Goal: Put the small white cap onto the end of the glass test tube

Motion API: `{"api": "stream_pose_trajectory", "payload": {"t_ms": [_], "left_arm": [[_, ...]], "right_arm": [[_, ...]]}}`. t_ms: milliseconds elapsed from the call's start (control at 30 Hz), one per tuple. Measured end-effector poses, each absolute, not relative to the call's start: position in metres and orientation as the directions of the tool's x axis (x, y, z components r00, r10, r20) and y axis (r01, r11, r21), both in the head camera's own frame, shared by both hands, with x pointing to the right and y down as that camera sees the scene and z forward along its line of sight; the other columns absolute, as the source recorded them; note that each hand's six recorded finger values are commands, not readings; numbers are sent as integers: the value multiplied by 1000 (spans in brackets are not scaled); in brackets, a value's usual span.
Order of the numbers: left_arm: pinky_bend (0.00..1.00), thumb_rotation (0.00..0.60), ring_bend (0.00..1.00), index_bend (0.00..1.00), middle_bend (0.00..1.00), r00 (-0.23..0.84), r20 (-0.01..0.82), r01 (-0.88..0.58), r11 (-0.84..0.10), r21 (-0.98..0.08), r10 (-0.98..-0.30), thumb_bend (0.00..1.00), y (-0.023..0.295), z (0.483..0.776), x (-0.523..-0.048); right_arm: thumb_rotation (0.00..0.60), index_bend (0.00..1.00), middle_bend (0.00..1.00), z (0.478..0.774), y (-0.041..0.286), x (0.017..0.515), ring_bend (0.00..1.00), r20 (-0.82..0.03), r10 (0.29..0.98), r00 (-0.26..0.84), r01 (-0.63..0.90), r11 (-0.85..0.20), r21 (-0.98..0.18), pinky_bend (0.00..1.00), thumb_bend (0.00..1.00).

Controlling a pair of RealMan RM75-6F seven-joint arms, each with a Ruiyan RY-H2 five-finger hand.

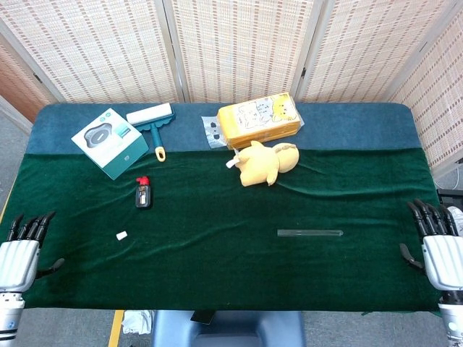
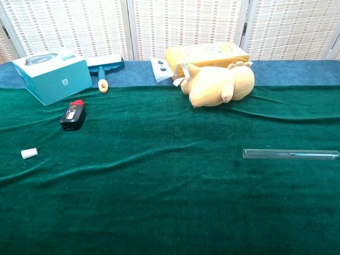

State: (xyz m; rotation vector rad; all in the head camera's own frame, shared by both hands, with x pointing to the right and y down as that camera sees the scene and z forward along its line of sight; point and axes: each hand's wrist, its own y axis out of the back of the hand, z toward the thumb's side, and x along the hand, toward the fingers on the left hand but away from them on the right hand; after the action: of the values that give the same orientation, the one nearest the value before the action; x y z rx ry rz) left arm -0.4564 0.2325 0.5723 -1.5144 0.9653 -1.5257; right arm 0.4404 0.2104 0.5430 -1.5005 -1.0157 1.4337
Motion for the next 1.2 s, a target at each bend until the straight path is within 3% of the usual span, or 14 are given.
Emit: {"api": "stream_pose_trajectory", "payload": {"t_ms": [167, 333, 633, 933, 1200], "left_arm": [[6, 600, 213, 172, 276, 19, 414, 11, -413, -910, -910, 204, 229, 575, -453], [102, 600, 285, 252, 358, 81, 404, 27, -403, -915, -911, 204, 219, 581, -445], [108, 600, 267, 235, 362, 227, 457, 80, -452, -889, -860, 196, 195, 620, -416], [95, 600, 181, 160, 283, 262, 529, 137, -511, -849, -807, 196, 189, 666, -400], [51, 600, 125, 117, 217, 255, 525, 151, -503, -851, -812, 195, 181, 691, -396]], "right_arm": [[600, 0, 114, 543, 210, 441, 109, -351, 936, 28, 22, -351, -936, 47, 400], [600, 0, 118, 543, 208, 442, 113, -351, 936, 30, 22, -352, -936, 48, 400], [600, 0, 119, 543, 208, 443, 112, -351, 936, 34, 26, -352, -936, 48, 399], [600, 0, 119, 544, 207, 444, 112, -351, 936, 33, 30, -351, -936, 48, 400], [600, 0, 119, 545, 207, 443, 112, -354, 935, 35, 29, -355, -934, 48, 400]]}}
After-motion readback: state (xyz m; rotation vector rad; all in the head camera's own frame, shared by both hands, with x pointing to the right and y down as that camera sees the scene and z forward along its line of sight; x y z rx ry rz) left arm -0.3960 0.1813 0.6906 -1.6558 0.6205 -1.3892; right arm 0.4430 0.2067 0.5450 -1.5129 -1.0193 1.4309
